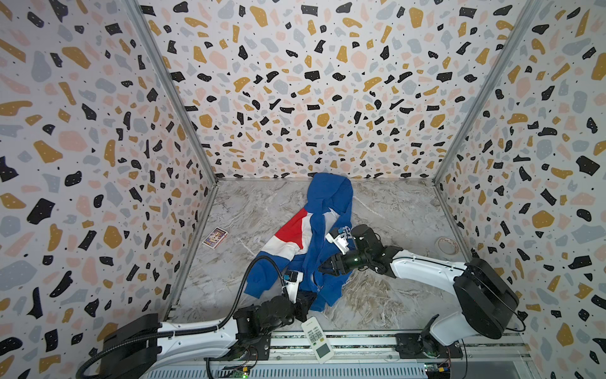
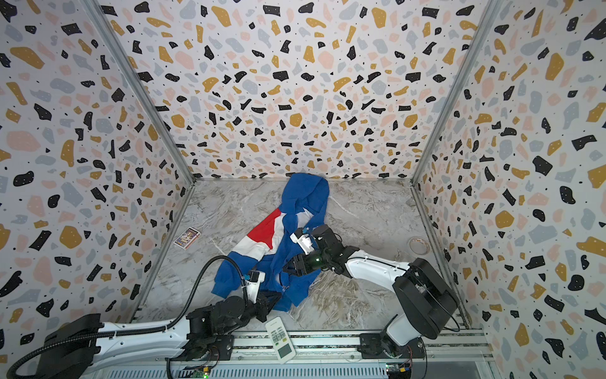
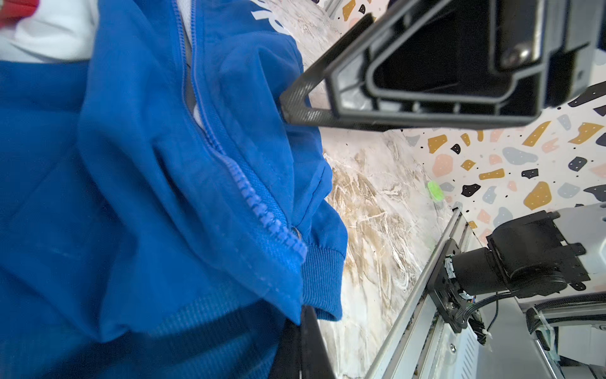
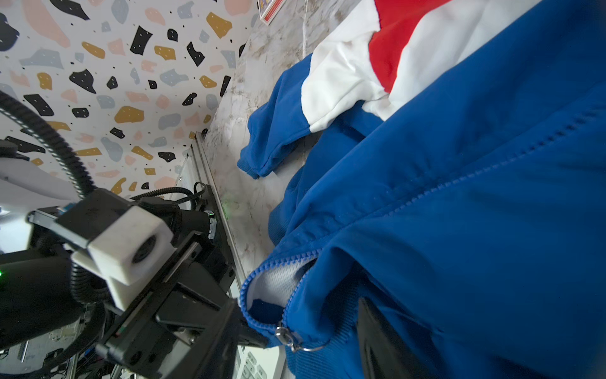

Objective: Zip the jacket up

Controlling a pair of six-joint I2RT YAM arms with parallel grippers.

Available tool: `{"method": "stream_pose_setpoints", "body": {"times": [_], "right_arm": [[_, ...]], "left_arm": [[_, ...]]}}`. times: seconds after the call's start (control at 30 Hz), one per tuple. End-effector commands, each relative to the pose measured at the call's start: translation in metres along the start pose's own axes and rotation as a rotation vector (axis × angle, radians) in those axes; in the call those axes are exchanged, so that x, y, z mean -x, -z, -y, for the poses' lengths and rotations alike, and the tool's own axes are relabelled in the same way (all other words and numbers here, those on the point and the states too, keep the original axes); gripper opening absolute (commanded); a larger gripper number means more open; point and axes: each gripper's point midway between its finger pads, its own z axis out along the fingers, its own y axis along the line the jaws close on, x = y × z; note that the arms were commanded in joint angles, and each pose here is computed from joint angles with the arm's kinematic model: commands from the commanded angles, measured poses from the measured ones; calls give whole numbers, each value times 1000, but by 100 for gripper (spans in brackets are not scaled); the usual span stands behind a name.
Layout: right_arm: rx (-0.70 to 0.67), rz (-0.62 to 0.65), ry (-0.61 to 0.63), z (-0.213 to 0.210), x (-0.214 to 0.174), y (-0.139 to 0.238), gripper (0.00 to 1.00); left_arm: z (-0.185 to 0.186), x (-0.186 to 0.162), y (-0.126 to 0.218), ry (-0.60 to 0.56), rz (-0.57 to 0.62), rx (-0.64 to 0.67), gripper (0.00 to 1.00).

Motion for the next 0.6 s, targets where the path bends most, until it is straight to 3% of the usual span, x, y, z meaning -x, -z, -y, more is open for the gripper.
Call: {"method": "stream_pose_setpoints", "body": {"times": [0.0,0.1,0.23,0.3,0.43,0.57], "right_arm": [[59,-24,16,-5,-7,-12,58],[120,-26,-12,-10,-11,-23,51],[136,20,-112,7,-13,-27,15],[120,51,-161,21,-14,-25,3],[38,95,-199,53,-8,-15,0],[-147,67,-121,88,11,-6,0]], "left_arm": [[-2,0,1,-37,7,2,0],[-8,-2,-3,-66,-20,43,0],[-31,0,-14,-55,-74,109,0],[-45,4,-21,-31,-93,138,0],[-47,16,-54,-65,-164,128,0],[-28,30,-111,-126,-249,72,0]]}}
